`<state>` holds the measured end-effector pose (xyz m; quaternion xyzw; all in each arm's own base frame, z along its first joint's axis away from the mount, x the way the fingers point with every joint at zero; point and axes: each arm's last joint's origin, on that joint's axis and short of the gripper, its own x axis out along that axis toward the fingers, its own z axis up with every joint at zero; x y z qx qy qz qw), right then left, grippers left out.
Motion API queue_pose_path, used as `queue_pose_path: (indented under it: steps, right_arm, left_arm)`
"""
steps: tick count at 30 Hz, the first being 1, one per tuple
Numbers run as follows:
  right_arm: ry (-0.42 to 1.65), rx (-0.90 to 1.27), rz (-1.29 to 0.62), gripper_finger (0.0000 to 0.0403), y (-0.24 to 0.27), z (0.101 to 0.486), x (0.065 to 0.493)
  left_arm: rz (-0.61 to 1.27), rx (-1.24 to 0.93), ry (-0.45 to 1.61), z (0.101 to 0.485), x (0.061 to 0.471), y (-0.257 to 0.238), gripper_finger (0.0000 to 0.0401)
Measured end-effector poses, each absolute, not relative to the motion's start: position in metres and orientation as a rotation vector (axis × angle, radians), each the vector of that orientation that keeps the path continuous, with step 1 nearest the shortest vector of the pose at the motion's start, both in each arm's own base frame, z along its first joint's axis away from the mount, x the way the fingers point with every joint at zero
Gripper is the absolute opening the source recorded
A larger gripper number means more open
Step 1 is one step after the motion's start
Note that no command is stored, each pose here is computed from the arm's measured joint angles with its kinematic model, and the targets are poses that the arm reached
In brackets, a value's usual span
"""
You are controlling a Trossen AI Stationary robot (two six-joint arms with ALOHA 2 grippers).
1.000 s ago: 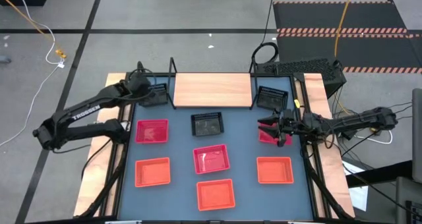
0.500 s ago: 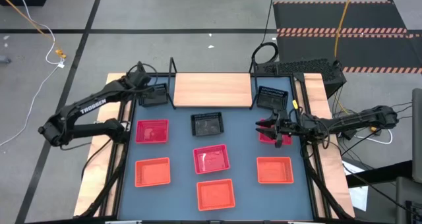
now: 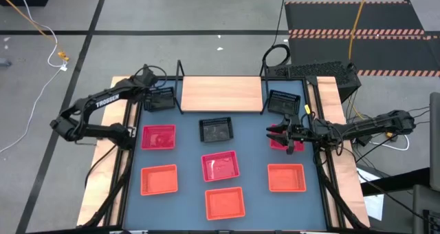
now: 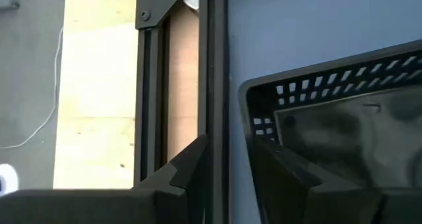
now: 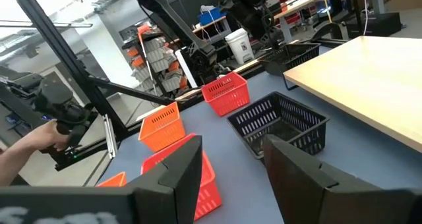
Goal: Stack baskets on shelf by color
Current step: Put the left black basket on the shelf
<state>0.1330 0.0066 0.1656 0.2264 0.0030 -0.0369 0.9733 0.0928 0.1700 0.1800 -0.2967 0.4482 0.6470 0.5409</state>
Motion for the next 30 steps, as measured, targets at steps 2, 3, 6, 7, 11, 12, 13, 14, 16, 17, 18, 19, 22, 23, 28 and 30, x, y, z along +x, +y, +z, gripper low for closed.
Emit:
queue_pose_path:
  steps: [2, 3, 6, 7, 11, 12, 13, 14, 16, 17, 18, 19, 22, 23, 28, 30]
  right_arm:
    - [0.006, 0.455, -0.074, 0.0155, 0.007, 0.166, 0.133]
    - [0.006, 0.454, -0.074, 0.0155, 0.007, 0.166, 0.133]
    - [0.006, 0.454, -0.074, 0.0155, 0.007, 0.166, 0.133]
    - [0.006, 0.454, -0.074, 0.0155, 0.007, 0.166, 0.133]
    - [0.006, 0.454, -0.074, 0.0155, 0.007, 0.166, 0.133]
    - [0.007, 0.455, -0.074, 0.0155, 0.007, 0.166, 0.133]
    - [0.006, 0.455, -0.073, 0.0155, 0.007, 0.166, 0.133]
    - [0.007, 0.455, -0.073, 0.0155, 0.007, 0.166, 0.133]
    - [0.006, 0.456, -0.073, 0.0155, 0.007, 0.166, 0.133]
    - [0.006, 0.456, -0.073, 0.0155, 0.007, 0.166, 0.133]
    - [0.006, 0.456, -0.073, 0.0155, 0.007, 0.166, 0.133]
    - [0.006, 0.456, -0.073, 0.0155, 0.007, 0.166, 0.133]
    - [0.006, 0.456, -0.073, 0.0155, 0.007, 0.166, 0.133]
    - [0.006, 0.456, -0.073, 0.0155, 0.007, 0.166, 0.133]
    - [0.006, 0.457, -0.073, 0.0155, 0.007, 0.166, 0.133]
    - [0.006, 0.457, -0.073, 0.0155, 0.007, 0.166, 0.133]
  left_arm:
    - [1.540, -0.709, 1.075, 0.178, 0.092, 0.171, 0.0113]
    - [1.539, -0.710, 1.077, 0.178, 0.092, 0.171, 0.0107]
    - [1.538, -0.712, 1.078, 0.178, 0.092, 0.171, 0.0082]
    - [1.537, -0.712, 1.078, 0.178, 0.092, 0.171, 0.0073]
    - [1.535, -0.711, 1.084, 0.178, 0.092, 0.170, 0.0040]
    - [1.534, -0.710, 1.087, 0.177, 0.092, 0.170, 0.0034]
    - [1.530, -0.706, 1.094, 0.176, 0.092, 0.169, 0.0030]
    - [1.525, -0.701, 1.100, 0.175, 0.091, 0.169, 0.0028]
    - [1.512, -0.700, 1.112, 0.171, 0.091, 0.167, 0.0031]
    - [1.504, -0.707, 1.115, 0.169, 0.090, 0.166, 0.0037]
    - [1.497, -0.713, 1.116, 0.167, 0.090, 0.165, 0.0046]
    - [1.494, -0.717, 1.114, 0.165, 0.090, 0.165, 0.0057]
    - [1.496, -0.739, 1.111, 0.160, 0.088, 0.162, 0.0101]
    - [1.496, -0.743, 1.113, 0.158, 0.088, 0.161, 0.0116]
    - [1.498, -0.745, 1.103, 0.158, 0.088, 0.162, 0.0174]
    - [1.492, -0.745, 1.102, 0.158, 0.088, 0.162, 0.0178]
